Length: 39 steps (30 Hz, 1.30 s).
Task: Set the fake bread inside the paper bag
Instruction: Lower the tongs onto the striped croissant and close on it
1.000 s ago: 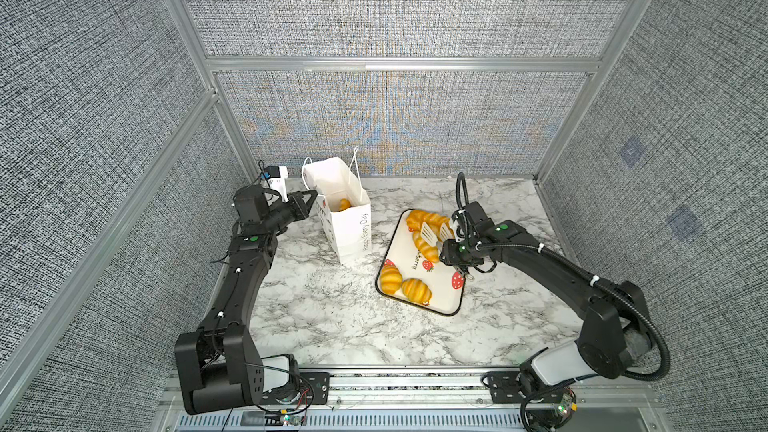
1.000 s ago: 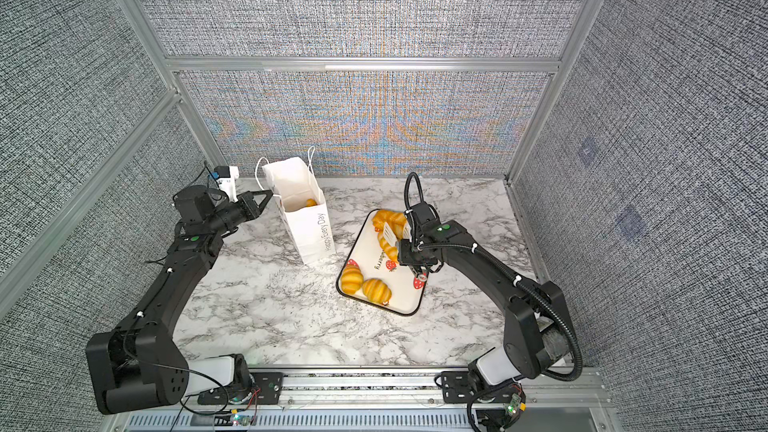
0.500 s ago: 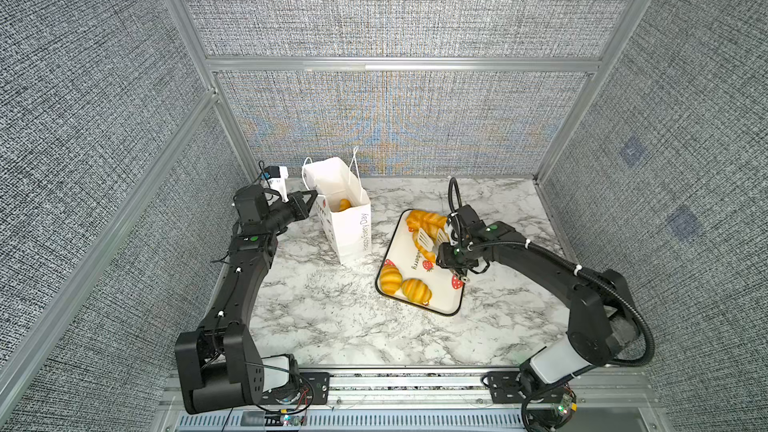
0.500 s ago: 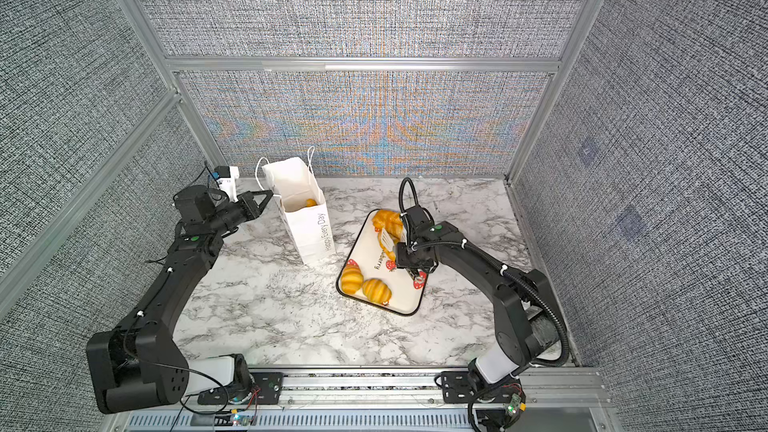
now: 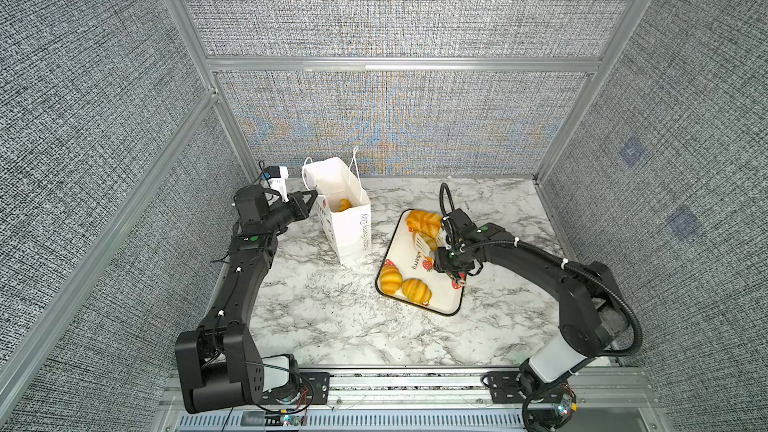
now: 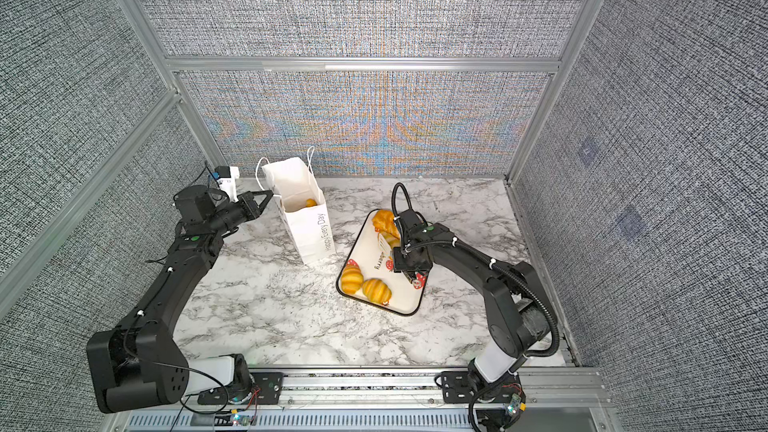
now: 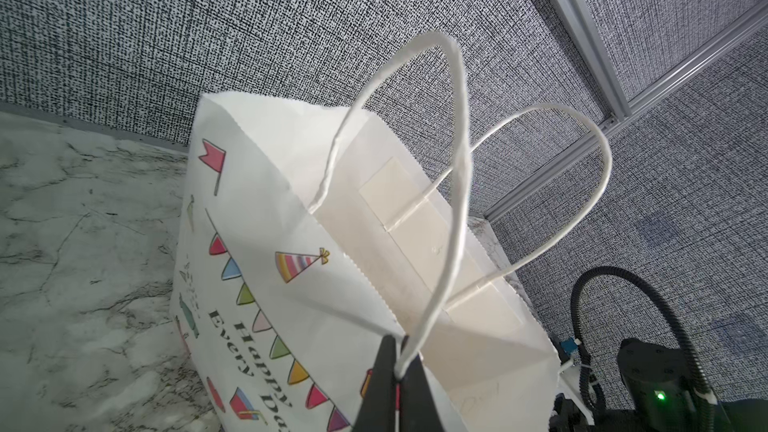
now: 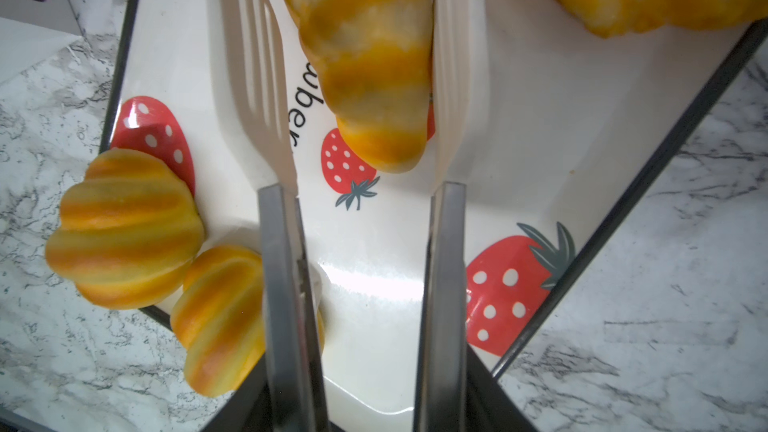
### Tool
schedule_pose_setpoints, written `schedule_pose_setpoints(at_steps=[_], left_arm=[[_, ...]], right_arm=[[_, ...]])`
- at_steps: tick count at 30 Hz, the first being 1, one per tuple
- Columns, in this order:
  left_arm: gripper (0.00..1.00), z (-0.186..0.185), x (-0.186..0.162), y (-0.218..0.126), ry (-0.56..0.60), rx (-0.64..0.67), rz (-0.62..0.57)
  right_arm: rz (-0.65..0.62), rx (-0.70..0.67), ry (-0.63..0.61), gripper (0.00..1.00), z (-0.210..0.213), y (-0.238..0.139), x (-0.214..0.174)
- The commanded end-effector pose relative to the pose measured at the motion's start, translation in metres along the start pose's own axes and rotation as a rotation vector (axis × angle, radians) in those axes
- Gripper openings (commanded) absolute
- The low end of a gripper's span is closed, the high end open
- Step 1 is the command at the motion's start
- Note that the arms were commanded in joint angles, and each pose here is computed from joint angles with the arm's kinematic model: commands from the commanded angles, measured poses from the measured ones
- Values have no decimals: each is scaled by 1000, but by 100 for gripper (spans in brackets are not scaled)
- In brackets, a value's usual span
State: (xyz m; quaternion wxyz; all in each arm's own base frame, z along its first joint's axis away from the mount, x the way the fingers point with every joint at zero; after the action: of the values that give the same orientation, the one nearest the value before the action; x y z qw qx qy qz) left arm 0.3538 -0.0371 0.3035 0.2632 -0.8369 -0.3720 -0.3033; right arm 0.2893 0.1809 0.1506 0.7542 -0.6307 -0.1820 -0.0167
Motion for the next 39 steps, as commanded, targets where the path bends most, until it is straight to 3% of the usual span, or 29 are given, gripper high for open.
schedule_pose_setpoints(at_steps=[1,12,23,39], left_arm=[[0,-1,2,0,18,-7,-11],[0,-1,2,0,18,-8,-10],[0,-1,2,0,19,-8,-11],[0,-2,2,0,21,-9,-12]], right_arm=[[-13,-45,-21,51,0,-2,4],[-11,-92,-61,51,5,-2,6],[-40,-118,-84,35,10,-13,7],[-246,-61,-81,33,31,-81,29]])
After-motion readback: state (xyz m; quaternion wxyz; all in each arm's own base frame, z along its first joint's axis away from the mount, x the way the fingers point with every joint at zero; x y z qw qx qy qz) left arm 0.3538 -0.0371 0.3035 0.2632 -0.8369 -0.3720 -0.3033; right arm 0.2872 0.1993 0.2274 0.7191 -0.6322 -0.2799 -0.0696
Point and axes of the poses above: each gripper's point midway between its finger pads, its own y axis out along the fingers, its own z axis along the line the jaws close on, x = y × z, the point moved 7 cm from there along -y, back along the fingers, and after that the axes turned 6 degrees about -y, right-handed, at the moved point
